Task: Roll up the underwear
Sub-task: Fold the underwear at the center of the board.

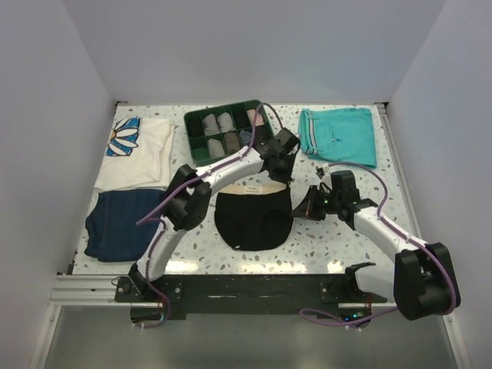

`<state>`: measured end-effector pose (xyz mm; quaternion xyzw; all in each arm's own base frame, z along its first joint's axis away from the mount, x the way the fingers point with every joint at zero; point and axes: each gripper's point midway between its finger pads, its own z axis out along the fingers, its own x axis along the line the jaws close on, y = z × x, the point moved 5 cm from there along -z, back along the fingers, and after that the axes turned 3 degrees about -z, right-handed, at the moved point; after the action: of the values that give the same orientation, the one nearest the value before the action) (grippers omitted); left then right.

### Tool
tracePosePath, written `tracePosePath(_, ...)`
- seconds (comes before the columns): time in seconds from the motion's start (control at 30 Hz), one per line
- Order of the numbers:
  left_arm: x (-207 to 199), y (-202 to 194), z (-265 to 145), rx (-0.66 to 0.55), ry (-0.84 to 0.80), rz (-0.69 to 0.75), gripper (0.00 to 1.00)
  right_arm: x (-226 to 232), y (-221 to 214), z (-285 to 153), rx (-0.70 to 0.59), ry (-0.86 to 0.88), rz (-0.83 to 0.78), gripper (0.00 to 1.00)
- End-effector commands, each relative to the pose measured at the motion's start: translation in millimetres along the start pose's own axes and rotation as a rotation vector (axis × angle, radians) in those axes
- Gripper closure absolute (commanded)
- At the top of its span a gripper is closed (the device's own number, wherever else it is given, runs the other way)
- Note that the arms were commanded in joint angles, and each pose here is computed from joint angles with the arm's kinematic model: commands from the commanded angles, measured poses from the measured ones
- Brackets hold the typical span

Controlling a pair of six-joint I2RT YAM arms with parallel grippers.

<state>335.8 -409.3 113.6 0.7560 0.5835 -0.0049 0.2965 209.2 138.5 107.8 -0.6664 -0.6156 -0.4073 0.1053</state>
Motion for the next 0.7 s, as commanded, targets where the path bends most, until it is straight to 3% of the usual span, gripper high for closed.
tracePosePath(0.0, -20.7, 27.8, -40.3, -0.122, -0.088, -0.002, 0.99, 17.2, 6.3, -5.7, 0.004, 0.020, -0.046, 1.00)
tracePosePath(0.37, -0.4, 26.6, -54.3, -0.151, -0.105, -0.026, 1.00, 61.4, 7.8, 1.3, 0.006, 0.047, -0.119, 1.00)
tracePosePath(0.67, 39.4, 29.5, -77.2, -0.193, -0.130, -0.090, 1.00, 82.7, 9.3, 16.1, 0.013, 0.046, -0.127, 1.00)
